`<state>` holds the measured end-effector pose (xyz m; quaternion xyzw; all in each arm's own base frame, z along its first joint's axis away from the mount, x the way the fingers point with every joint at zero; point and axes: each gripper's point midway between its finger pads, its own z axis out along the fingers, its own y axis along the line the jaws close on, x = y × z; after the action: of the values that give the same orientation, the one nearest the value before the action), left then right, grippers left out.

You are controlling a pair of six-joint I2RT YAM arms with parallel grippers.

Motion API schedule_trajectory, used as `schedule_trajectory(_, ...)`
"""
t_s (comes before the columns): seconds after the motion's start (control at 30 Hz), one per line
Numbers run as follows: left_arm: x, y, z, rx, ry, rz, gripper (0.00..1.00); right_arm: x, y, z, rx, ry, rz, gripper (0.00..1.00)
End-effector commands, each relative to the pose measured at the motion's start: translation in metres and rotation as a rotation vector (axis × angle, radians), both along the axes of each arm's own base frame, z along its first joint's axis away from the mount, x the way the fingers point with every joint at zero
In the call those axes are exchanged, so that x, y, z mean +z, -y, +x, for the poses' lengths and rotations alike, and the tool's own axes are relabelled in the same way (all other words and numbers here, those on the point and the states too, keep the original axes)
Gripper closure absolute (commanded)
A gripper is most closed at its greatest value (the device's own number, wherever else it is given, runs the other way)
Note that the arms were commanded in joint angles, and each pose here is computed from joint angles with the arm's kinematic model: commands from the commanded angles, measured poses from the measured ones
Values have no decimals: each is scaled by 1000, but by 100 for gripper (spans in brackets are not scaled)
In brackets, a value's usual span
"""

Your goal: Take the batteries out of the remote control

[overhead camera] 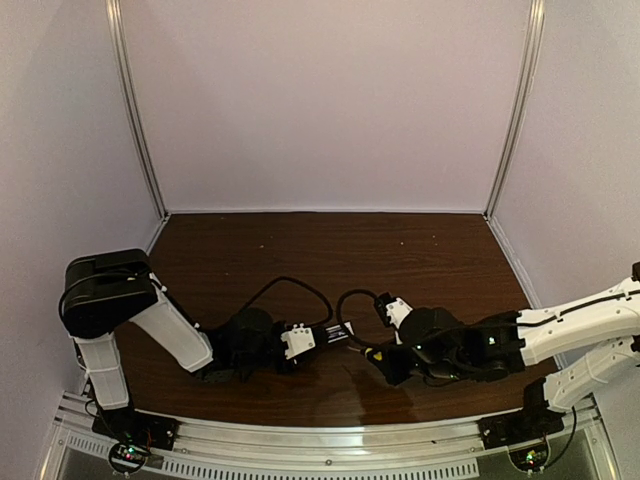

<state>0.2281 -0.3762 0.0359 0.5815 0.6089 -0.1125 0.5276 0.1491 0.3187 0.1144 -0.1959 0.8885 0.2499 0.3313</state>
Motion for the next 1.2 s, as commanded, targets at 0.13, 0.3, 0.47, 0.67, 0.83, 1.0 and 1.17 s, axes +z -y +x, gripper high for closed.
schedule_trajectory(0.13, 18, 6, 5, 5, 40, -57, 100, 9, -8, 19, -90, 77, 32, 100)
schedule_trajectory(0.3, 18, 7, 4, 0, 39, -58, 100, 8, -9, 25, -108, 105, 0, 100)
schedule_trajectory(0.47, 18, 7, 4, -2, 39, -58, 100, 3, -12, 29, -113, 117, -30, 100)
schedule_trajectory(0.67, 18, 7, 3, -4, 38, -57, 100, 2, -13, 34, -125, 140, -52, 100)
schedule_trajectory(0.83, 17, 7, 3, -5, 37, -56, 100, -1, -11, 38, -140, 158, -73, 100)
schedule_trajectory(1.0, 17, 7, 3, -8, 34, -55, 100, -4, -13, 40, -144, 167, -90, 100)
schedule_trajectory(1.17, 17, 7, 3, -8, 35, -55, 100, -6, -14, 41, -139, 172, -109, 100)
